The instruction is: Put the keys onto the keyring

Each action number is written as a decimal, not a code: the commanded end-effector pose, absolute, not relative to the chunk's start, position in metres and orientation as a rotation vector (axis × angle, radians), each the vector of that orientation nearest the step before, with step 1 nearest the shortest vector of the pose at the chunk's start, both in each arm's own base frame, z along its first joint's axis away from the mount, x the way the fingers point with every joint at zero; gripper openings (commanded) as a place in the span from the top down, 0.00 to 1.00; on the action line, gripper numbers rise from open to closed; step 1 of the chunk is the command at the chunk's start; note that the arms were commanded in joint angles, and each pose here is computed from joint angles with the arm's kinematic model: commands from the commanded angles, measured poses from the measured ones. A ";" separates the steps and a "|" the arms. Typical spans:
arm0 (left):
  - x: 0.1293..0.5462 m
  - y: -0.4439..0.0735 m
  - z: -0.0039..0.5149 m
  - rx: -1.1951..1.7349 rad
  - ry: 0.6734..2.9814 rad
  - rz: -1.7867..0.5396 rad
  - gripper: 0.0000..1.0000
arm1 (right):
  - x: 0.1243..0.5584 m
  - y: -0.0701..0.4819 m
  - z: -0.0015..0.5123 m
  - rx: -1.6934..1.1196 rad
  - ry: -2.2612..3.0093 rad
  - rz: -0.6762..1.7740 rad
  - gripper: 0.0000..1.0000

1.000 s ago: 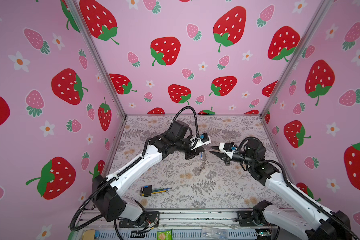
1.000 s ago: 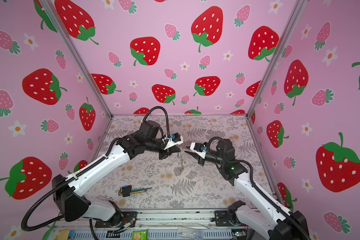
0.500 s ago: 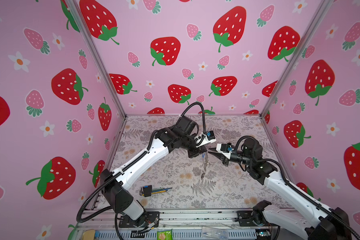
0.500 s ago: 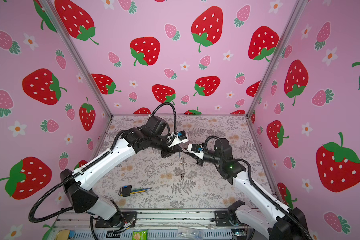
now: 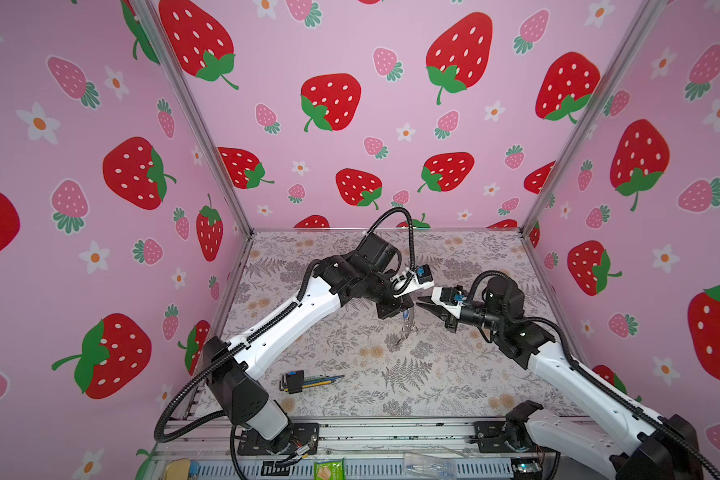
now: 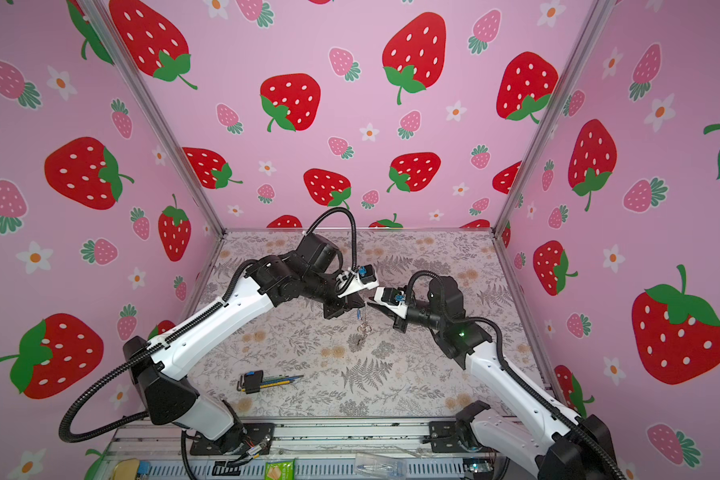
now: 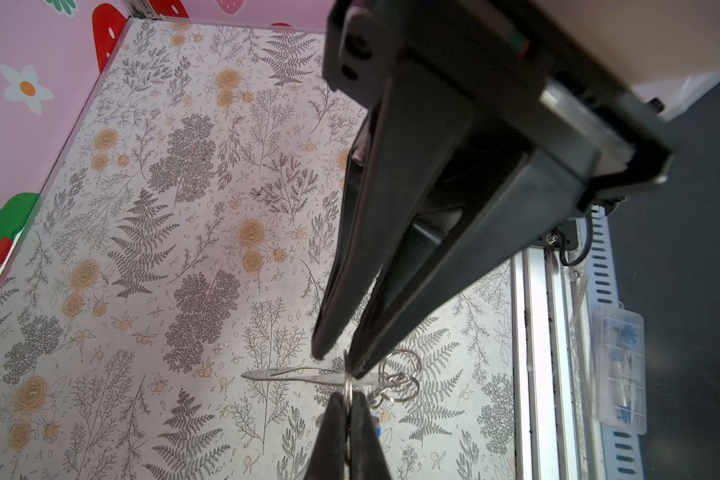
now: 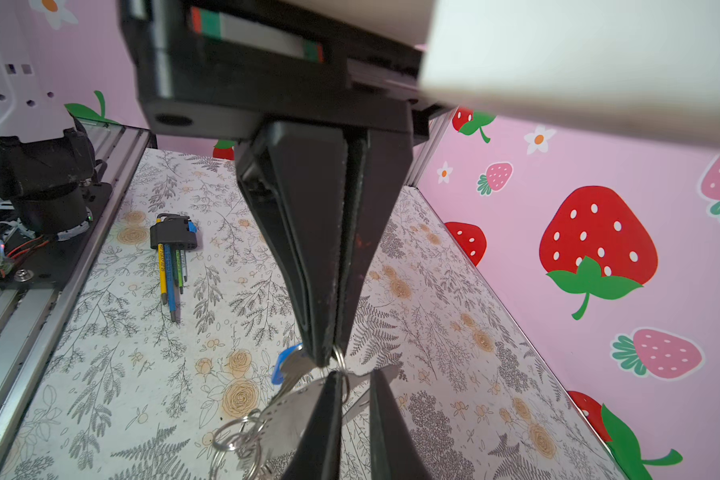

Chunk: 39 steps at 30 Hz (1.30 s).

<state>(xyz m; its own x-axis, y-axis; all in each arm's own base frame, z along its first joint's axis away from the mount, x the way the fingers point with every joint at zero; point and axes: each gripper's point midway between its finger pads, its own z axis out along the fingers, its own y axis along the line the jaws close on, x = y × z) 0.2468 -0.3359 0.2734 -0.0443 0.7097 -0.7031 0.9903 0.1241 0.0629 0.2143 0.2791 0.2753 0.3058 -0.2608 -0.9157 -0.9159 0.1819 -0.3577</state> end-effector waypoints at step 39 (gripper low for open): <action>0.250 -0.326 0.279 1.431 1.602 -0.647 0.62 | 0.213 0.284 0.298 -1.252 1.171 0.759 1.00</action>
<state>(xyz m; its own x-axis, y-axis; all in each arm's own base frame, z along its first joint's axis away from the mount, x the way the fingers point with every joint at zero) 0.2489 -0.3210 0.2638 -0.0040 0.5638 -0.8259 0.9660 0.2158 0.1426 0.2180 0.2832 0.2856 0.2454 -0.1975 -0.9491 -0.9325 0.2194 -0.2868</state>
